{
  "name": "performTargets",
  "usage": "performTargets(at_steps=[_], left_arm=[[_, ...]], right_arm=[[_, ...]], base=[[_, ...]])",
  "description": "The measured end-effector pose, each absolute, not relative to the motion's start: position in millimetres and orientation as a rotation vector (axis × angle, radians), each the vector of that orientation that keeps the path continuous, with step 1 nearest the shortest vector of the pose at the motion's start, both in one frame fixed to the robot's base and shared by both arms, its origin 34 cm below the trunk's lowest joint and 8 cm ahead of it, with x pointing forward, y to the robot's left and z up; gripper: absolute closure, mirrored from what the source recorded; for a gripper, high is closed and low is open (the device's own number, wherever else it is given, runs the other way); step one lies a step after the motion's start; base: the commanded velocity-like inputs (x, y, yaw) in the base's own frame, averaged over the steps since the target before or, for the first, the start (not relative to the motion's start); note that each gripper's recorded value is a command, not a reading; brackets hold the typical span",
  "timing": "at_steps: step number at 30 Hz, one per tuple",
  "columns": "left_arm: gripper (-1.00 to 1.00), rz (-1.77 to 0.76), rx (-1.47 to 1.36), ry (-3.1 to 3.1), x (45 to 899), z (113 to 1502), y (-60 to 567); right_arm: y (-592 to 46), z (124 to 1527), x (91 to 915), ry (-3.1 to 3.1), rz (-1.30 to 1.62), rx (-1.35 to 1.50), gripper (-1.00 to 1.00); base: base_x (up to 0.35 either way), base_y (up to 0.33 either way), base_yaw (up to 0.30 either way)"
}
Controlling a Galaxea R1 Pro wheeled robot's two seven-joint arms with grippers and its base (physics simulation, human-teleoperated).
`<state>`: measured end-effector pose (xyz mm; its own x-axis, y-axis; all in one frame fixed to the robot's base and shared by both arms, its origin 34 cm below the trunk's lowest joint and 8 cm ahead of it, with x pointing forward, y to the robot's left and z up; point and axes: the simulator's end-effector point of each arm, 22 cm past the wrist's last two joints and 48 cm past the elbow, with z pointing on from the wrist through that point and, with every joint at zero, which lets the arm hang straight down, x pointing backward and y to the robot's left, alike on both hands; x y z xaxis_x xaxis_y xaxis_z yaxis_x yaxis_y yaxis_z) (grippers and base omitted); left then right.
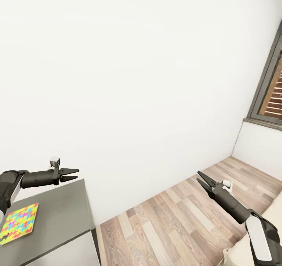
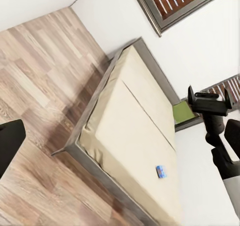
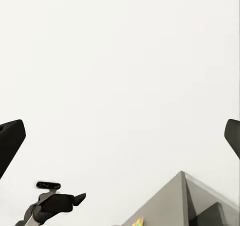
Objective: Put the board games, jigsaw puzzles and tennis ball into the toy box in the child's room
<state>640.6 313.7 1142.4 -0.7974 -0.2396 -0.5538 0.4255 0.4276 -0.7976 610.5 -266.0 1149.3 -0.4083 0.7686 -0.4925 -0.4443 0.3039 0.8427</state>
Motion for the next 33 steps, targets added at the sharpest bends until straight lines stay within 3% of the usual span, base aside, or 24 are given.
performTargets(at_steps=[33], left_arm=[[-1.00, -1.397, 0.171, 2.054, 638, 1153, 312]], right_arm=[[-270, 1158, 608, 1.442, 1.369, 0.313, -1.00]], base=[[-0.056, -0.172, -0.280]])
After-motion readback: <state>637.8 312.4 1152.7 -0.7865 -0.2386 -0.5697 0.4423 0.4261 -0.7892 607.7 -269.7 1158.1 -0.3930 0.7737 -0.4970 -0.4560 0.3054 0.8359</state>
